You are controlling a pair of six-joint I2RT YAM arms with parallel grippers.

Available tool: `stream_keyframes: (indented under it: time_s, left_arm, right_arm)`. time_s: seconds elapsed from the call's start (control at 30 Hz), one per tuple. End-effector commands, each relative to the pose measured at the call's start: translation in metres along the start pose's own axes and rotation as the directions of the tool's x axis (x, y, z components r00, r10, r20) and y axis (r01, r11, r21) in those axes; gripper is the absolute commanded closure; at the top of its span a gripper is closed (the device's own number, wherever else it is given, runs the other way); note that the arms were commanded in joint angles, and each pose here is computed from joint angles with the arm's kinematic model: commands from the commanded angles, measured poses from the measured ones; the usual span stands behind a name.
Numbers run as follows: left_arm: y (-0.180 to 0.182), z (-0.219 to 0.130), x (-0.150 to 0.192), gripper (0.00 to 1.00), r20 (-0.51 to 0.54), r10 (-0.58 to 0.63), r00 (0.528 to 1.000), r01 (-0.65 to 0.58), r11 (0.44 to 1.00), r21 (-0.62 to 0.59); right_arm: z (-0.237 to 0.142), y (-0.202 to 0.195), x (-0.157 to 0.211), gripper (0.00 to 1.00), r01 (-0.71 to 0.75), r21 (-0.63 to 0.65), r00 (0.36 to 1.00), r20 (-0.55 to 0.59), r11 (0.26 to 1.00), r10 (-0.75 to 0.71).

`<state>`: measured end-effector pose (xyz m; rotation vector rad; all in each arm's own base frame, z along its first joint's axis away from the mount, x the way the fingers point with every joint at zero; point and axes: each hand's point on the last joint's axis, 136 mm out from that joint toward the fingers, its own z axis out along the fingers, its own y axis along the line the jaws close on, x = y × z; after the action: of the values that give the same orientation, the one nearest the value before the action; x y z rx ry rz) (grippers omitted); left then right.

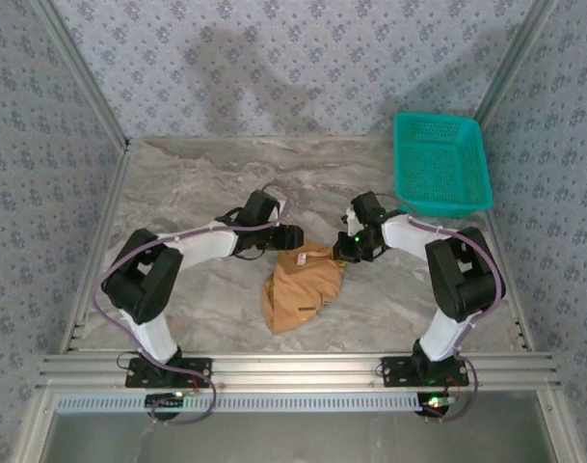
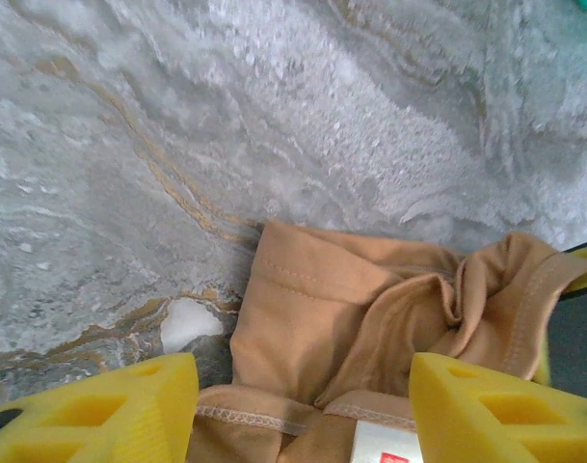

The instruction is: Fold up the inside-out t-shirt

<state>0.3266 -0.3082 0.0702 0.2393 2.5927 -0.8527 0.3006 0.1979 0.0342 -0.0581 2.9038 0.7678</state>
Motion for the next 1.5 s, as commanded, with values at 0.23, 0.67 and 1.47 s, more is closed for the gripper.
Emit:
stream_keyframes:
  time_s: [0.23,0.67,1.47]
  left_arm:
    - [0.008,0.039,0.047,0.35,-0.164,-0.043,0.985,0.048,0.998,0.027]
    - [-0.02,0.028,0.039,1.0,-0.079,-0.142,0.987,0.153,0.976,0.157]
    - [-0.097,-0.172,-0.22,1.0,0.361,0.065,0.93,-0.156,0.961,0.23]
  right_arm:
    - [-0.007,0.011,-0.003,1.0,0.025,-0.028,1.0,-0.008,0.999,-0.026]
    - [-0.016,0.009,-0.013,1.0,-0.012,-0.039,0.999,0.032,0.999,0.013]
    - [-0.227,0.171,-0.178,1.0,0.261,-0.118,0.827,0.539,0.958,-0.159]
